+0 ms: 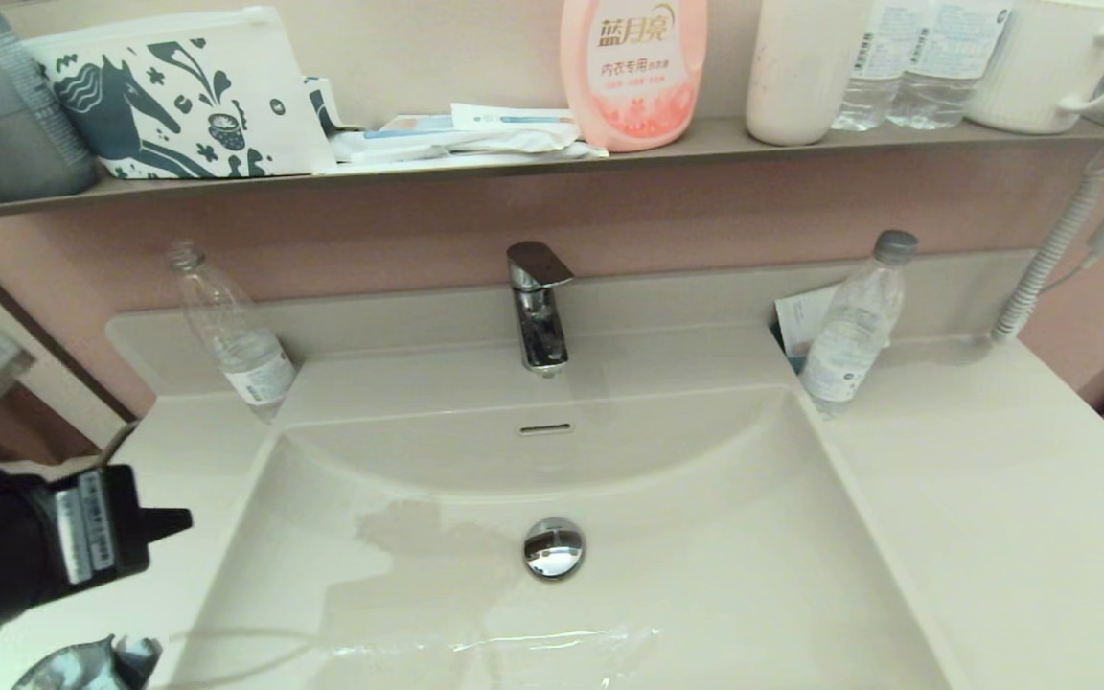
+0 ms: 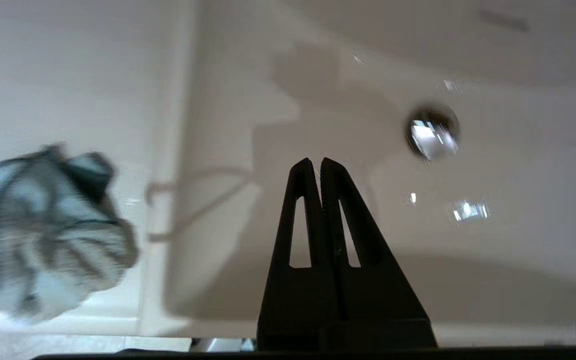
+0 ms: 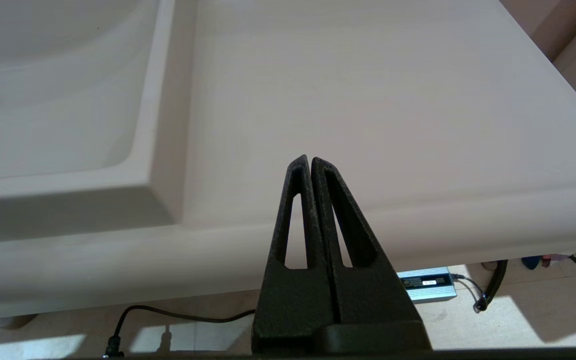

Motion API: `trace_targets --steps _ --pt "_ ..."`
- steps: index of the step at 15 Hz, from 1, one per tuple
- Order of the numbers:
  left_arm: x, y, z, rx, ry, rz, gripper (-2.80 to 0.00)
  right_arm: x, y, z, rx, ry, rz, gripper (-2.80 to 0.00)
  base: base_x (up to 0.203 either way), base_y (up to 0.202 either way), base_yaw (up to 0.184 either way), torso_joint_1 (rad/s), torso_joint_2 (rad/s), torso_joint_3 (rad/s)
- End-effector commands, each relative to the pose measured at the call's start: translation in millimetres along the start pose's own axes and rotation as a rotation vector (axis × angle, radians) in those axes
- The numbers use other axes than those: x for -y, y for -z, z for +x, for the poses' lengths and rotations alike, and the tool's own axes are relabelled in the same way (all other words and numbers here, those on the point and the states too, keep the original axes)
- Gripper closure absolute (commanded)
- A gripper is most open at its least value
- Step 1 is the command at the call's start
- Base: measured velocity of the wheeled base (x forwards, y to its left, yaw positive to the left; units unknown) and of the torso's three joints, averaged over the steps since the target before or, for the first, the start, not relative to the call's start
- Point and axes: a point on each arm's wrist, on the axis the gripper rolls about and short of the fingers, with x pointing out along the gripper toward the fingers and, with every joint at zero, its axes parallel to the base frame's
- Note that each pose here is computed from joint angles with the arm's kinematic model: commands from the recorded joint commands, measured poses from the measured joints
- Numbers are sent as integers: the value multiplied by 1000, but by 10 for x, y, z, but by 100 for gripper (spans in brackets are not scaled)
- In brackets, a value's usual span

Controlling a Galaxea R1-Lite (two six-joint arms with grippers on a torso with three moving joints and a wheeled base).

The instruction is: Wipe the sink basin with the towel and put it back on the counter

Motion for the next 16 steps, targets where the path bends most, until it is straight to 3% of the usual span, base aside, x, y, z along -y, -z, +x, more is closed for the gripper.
trace_targets --steps 1,4,7,10,16 --pt "-259 12 -294 155 -66 -107 0 0 0 1 -1 -1 0 0 0 0 0 0 0 0" --pt "-595 193 -712 342 -167 -244 0 0 0 1 -1 0 0 0 0 0 0 0 0 0" --pt "-821 554 -1100 478 -248 -302 0 0 0 1 -1 -1 0 0 0 0 0 0 0 0" --pt "-890 846 -1250 537 -341 -275 0 0 0 1 -1 1 0 0 0 0 0 0 0 0" --pt "-1062 1425 -1263 618 -343 -169 0 0 0 1 -1 -1 0 0 0 0 0 0 0 0"
